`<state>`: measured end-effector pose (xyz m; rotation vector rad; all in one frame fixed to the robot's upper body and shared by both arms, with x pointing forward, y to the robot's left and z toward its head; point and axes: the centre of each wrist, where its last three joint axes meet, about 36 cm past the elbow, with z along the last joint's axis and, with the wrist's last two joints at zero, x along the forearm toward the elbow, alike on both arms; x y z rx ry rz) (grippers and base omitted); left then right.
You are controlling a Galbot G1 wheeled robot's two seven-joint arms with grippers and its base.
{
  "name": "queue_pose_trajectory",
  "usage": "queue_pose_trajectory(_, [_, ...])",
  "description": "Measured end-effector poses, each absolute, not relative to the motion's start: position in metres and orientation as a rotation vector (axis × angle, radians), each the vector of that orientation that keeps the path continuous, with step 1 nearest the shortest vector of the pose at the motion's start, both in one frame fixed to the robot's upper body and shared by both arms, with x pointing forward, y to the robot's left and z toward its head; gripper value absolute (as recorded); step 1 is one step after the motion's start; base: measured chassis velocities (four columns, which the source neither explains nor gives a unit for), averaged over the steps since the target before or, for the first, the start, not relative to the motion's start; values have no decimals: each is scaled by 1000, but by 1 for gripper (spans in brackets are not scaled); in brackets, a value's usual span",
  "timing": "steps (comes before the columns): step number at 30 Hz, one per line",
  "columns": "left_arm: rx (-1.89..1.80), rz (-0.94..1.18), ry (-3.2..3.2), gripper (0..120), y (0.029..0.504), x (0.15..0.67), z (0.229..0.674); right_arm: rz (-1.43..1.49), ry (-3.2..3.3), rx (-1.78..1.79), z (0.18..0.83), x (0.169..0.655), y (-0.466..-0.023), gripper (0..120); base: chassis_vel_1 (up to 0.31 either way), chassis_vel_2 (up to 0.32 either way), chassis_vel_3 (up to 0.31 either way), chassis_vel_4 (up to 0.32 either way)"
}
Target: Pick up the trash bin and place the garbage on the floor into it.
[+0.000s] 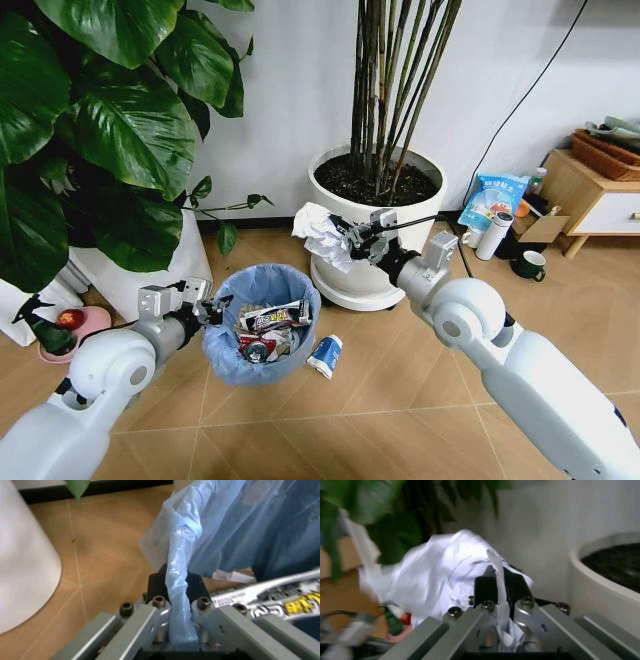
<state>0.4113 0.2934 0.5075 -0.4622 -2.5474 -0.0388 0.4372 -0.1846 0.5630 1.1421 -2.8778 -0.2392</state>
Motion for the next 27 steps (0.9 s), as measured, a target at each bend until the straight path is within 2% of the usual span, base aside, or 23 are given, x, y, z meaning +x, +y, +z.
queue_pose_trajectory(6, [-477,-31,-2544,0,287,422,505,-249,-2842,1225,574,434,-170,0,0,0,0,0])
queue_pose_trajectory(18, [-496,-13,-2562,0,280,438,511,-203,-2722,1284,553,428,-157,0,0,0,0,0])
queue_pose_trajectory(20, [-500,-9,-2567,0,279,440,513,-176,-2705,1284,547,427,-155,8,0,0,0,0])
queue_pose_trajectory(22, [-502,-8,-2568,0,278,441,514,-166,-2702,1281,544,427,-154,11,0,0,0,0])
queue_pose_trajectory(23, [-502,-7,-2569,0,278,441,514,-155,-2700,1277,542,428,-152,19,0,0,0,0])
queue_pose_trajectory(25, [-503,-7,-2569,0,278,441,514,-152,-2698,1277,541,428,-152,23,0,0,0,0])
queue_pose_trajectory(27, [-502,-6,-2569,0,278,441,514,-149,-2698,1280,540,429,-150,33,0,0,0,0])
